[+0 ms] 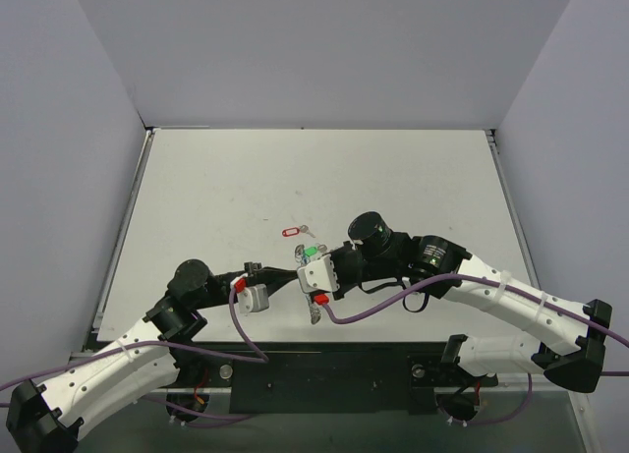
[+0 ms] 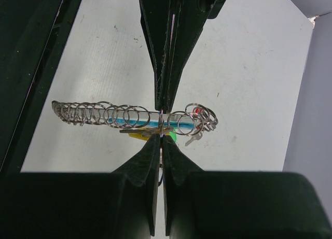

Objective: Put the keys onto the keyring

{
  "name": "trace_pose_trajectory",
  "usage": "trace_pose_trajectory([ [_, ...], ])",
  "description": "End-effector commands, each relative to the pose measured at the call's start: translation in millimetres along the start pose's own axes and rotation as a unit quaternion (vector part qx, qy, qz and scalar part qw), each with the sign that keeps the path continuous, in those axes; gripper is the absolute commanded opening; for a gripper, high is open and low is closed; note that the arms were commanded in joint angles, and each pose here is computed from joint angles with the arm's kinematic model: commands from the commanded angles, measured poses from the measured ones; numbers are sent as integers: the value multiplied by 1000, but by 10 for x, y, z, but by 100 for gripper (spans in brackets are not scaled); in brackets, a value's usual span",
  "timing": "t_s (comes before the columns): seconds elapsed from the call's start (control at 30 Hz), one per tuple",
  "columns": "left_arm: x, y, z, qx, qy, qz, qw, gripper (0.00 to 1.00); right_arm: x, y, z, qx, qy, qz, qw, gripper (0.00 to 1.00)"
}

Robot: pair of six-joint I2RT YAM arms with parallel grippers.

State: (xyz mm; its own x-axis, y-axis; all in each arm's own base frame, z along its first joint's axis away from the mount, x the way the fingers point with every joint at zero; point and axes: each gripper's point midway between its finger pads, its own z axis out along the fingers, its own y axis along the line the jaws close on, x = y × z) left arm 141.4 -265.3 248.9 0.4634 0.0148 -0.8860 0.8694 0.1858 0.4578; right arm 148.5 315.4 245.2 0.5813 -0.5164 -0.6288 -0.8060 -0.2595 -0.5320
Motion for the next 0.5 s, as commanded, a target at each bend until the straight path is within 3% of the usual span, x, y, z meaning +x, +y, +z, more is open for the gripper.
trace_pose_trajectory([
  [0.0,-249,82,14,-9,-37,21,999,0,-113,-15,37,3,-23,1,1000,0],
  [0.47,-253,82,13,-9,-38,21,999,0,-140,10,69,-5,-26,1,1000,0],
])
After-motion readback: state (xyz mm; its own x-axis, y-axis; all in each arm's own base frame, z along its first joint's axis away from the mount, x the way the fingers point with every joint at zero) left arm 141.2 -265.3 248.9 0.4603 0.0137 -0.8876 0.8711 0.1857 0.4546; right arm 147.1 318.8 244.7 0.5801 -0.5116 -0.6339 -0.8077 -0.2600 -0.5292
